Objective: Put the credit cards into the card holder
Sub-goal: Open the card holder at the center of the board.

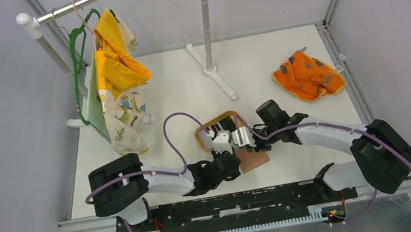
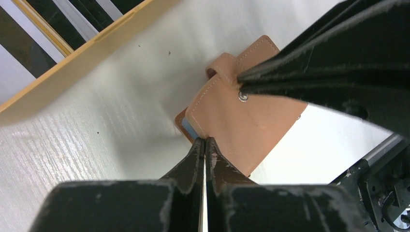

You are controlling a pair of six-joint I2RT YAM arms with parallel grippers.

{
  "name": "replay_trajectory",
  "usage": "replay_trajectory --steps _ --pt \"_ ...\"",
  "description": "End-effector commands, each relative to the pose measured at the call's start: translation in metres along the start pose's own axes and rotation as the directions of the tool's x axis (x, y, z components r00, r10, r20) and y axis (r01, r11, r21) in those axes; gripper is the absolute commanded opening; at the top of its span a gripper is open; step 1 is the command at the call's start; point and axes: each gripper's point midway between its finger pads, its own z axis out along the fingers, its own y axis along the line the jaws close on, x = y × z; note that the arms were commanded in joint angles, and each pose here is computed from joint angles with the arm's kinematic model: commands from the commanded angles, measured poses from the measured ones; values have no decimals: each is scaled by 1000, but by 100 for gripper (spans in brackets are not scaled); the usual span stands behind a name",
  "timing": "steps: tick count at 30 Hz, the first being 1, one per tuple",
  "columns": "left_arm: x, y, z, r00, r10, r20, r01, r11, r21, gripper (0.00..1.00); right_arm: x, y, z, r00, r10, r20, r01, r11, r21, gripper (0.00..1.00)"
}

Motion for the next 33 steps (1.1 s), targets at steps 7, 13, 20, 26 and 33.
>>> replay_trajectory --steps 7,13,20,26,33 --pt "5 7 -8 984 179 -9 -179 983 36 2 -23 -27 -33 984 95 153 -107 992 73 0" --pt "-14 -11 -10 972 233 32 -235 969 74 14 -37 -35 -56 967 96 237 -123 987 100 0" --pt "-28 -18 -15 968 247 38 -249 966 63 48 -46 -35 -85 964 42 264 -75 990 118 0" --pt "-45 -25 -38 976 201 81 -210 970 122 64 -62 -20 -96 947 -15 322 -11 997 79 0" --pt "-52 -31 -59 988 109 111 -131 967 219 74 -68 -28 -109 941 -5 339 -50 987 153 0"
